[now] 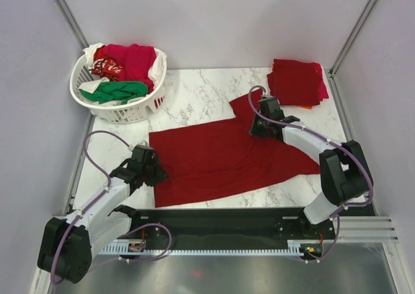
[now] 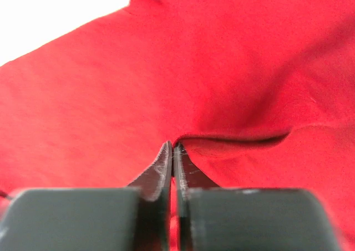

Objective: Fold and stack the t-shirts
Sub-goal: Fold the tshirt

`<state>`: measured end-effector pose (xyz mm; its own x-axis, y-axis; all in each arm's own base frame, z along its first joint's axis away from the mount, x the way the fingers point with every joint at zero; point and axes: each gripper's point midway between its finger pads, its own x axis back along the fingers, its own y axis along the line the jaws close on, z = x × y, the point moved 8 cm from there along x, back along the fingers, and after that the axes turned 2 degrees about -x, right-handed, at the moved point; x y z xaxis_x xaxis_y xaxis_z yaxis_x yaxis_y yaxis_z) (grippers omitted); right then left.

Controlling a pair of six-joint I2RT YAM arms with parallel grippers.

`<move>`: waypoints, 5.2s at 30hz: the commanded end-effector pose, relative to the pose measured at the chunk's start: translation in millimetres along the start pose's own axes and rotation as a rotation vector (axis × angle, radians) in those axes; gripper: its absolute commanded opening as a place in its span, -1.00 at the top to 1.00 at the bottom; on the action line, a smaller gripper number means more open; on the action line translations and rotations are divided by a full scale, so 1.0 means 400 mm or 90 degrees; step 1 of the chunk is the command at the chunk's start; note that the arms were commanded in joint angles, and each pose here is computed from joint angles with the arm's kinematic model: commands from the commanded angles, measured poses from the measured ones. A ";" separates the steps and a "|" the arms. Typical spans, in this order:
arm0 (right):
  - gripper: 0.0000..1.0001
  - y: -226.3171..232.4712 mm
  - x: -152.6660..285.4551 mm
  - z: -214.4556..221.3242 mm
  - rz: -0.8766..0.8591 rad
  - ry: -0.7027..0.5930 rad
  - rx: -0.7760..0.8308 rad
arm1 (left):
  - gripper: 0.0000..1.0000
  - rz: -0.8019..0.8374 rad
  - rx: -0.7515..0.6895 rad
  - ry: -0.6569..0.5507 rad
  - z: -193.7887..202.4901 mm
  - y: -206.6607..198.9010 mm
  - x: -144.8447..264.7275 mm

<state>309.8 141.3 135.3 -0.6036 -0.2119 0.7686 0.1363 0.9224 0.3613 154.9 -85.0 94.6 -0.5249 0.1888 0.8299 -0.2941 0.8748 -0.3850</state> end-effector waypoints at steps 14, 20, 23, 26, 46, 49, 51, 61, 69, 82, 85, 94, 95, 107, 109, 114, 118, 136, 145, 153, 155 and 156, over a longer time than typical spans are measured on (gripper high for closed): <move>-0.63 0.049 0.032 -0.086 0.007 -0.130 0.022 | -0.25 -0.032 0.027 -0.051 -0.046 -0.019 0.042; -0.80 -0.012 0.152 -0.056 0.032 -0.207 0.022 | -0.23 -0.077 0.012 -0.068 -0.086 -0.032 0.030; -0.82 -0.036 0.161 -0.020 0.041 -0.180 0.032 | -0.17 -0.110 -0.010 -0.076 -0.108 -0.034 0.019; -0.82 -0.064 0.154 0.023 0.057 -0.146 0.024 | -0.09 -0.130 -0.019 -0.073 -0.119 -0.037 0.008; -0.80 -0.119 0.125 0.114 0.065 -0.087 0.042 | 0.11 -0.158 -0.045 -0.042 -0.103 -0.039 -0.051; -0.80 -0.130 0.118 0.127 0.073 -0.079 0.041 | 0.24 -0.155 -0.048 -0.041 -0.103 -0.043 -0.057; -0.80 -0.144 0.108 0.143 0.085 -0.074 0.039 | 0.44 -0.154 -0.049 -0.042 -0.103 -0.044 -0.061; -0.79 -0.204 0.060 0.205 0.127 -0.021 -0.013 | 0.95 -0.140 -0.053 -0.045 -0.098 -0.046 -0.051; -0.79 -0.230 0.019 0.229 0.161 0.057 -0.039 | 0.95 -0.118 -0.039 -0.053 -0.091 -0.046 -0.014; -0.81 -0.240 0.030 0.242 0.169 0.072 -0.040 | 0.95 -0.201 0.034 -0.059 -0.063 0.004 0.056; -0.81 -0.239 0.030 0.243 0.170 0.074 -0.039 | 0.95 -0.235 0.050 -0.049 -0.055 0.016 0.057; -0.84 -0.243 0.031 0.242 0.176 0.072 -0.040 | 0.95 -0.300 0.093 -0.050 -0.035 0.045 0.063; -0.86 -0.243 0.032 0.243 0.178 0.073 -0.039 | 0.95 -0.303 0.096 -0.049 -0.031 0.047 0.063; -0.95 -0.194 0.072 0.190 0.104 0.043 -0.016 | -0.74 -0.254 0.040 -0.043 -0.061 -0.004 0.075; -0.96 -0.157 0.109 0.138 0.071 0.001 -0.009 | -0.75 -0.212 0.020 -0.069 -0.092 -0.035 0.109; -0.96 -0.100 0.186 0.051 0.030 -0.066 0.006 | -0.67 -0.178 -0.019 -0.087 -0.103 -0.089 0.154; -0.96 -0.059 0.178 -0.015 0.016 -0.096 0.006 | -0.50 -0.158 -0.020 -0.035 -0.040 -0.119 0.139; -0.73 -0.066 -0.169 -0.106 0.045 -0.031 -0.061 | -0.21 -0.212 -0.047 0.017 0.147 -0.037 0.033; -0.76 -0.232 -0.232 -0.128 0.134 -0.031 -0.151 | -0.12 -0.186 -0.054 0.036 0.177 -0.016 0.051; -0.83 -0.272 -0.211 -0.106 0.194 -0.036 -0.160 | -0.12 -0.222 -0.052 0.107 0.205 0.007 0.077; -0.83 -0.270 -0.206 -0.103 0.189 -0.032 -0.161 | -0.12 -0.199 -0.042 0.129 0.211 -0.004 0.092; -0.84 -0.266 -0.204 -0.103 0.181 -0.030 -0.159 | -0.12 -0.191 -0.039 0.134 0.210 -0.009 0.099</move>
<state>408.7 65.8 91.5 -0.6924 -0.0418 0.7203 0.3787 0.8286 0.4123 85.3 -122.2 93.0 -0.3409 -0.0081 0.9401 -0.3214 0.9407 -0.1084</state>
